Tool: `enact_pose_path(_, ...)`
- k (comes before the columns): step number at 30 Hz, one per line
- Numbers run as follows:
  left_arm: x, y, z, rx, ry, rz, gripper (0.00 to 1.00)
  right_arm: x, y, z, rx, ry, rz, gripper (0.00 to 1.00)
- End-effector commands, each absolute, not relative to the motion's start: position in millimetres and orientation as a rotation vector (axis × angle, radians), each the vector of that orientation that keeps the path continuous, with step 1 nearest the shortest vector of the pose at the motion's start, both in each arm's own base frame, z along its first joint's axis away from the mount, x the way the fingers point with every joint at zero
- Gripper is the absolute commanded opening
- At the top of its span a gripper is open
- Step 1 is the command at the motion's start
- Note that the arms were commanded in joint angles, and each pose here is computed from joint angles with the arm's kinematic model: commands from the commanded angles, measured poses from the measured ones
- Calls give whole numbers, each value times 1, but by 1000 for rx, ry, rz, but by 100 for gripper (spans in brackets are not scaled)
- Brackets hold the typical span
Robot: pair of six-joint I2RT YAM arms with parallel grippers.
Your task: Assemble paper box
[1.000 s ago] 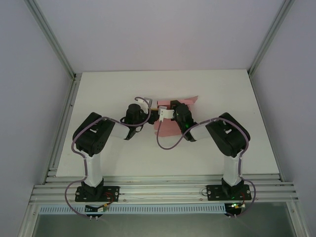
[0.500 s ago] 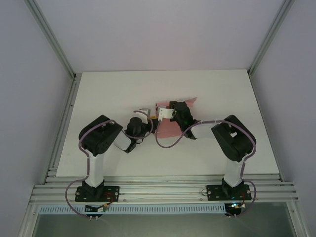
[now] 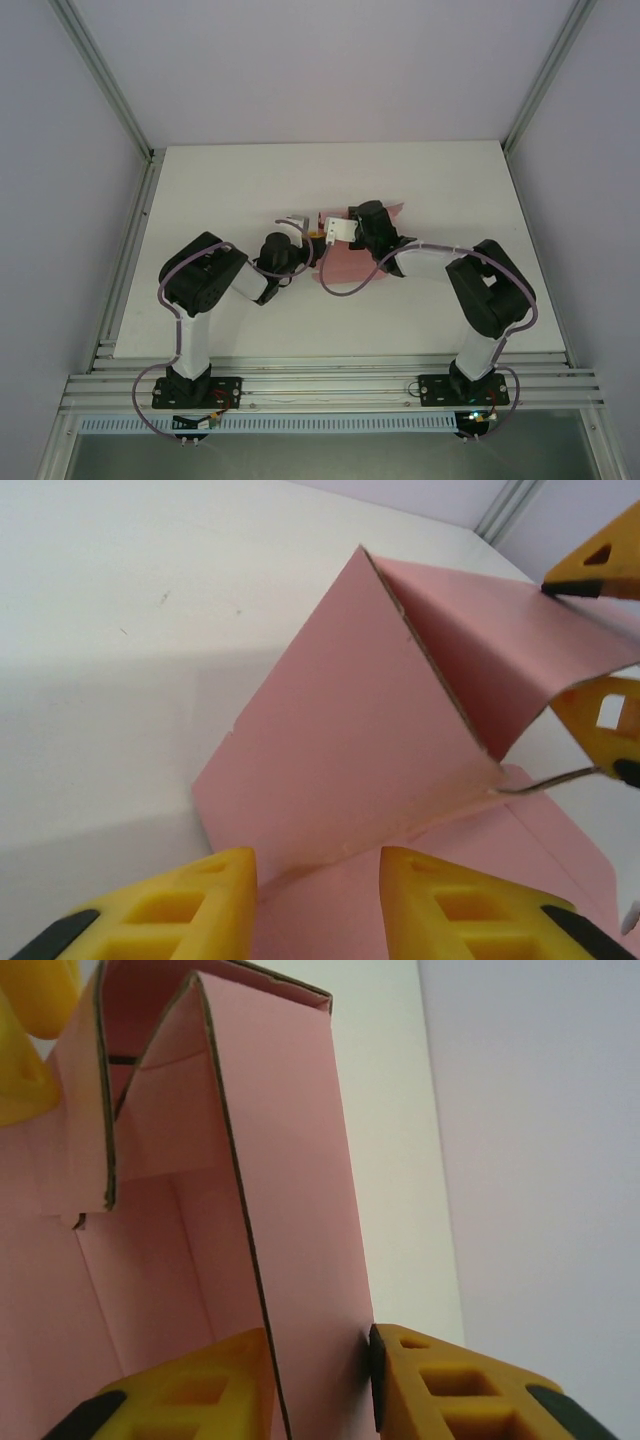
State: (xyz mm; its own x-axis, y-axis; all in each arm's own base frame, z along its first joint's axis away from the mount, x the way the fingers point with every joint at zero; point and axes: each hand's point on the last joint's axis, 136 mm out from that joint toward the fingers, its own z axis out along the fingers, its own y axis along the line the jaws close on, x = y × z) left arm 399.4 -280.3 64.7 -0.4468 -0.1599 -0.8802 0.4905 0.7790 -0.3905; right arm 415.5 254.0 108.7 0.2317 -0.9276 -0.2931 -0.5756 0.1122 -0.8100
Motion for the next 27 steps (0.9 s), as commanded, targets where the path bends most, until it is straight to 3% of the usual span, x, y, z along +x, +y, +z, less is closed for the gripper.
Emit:
enact_pose_path(1,399,-298,87,326,1840,-817,40,390,244,63,-1708,1609,-355,28)
enact_pose_path(8,410,-304,89,282,1840,-843,43,384,243,50,-1728,1668,-310,23)
enact_pose_path(12,416,-308,101,237,1807,-880,43,376,244,46,-1756,1696,-272,15)
enact_pose_path(21,421,-326,108,189,1753,-994,40,364,243,28,-1773,1703,-343,16)
enact_pose_path(27,398,-318,108,291,1764,-947,51,370,229,18,-1702,1723,-473,15)
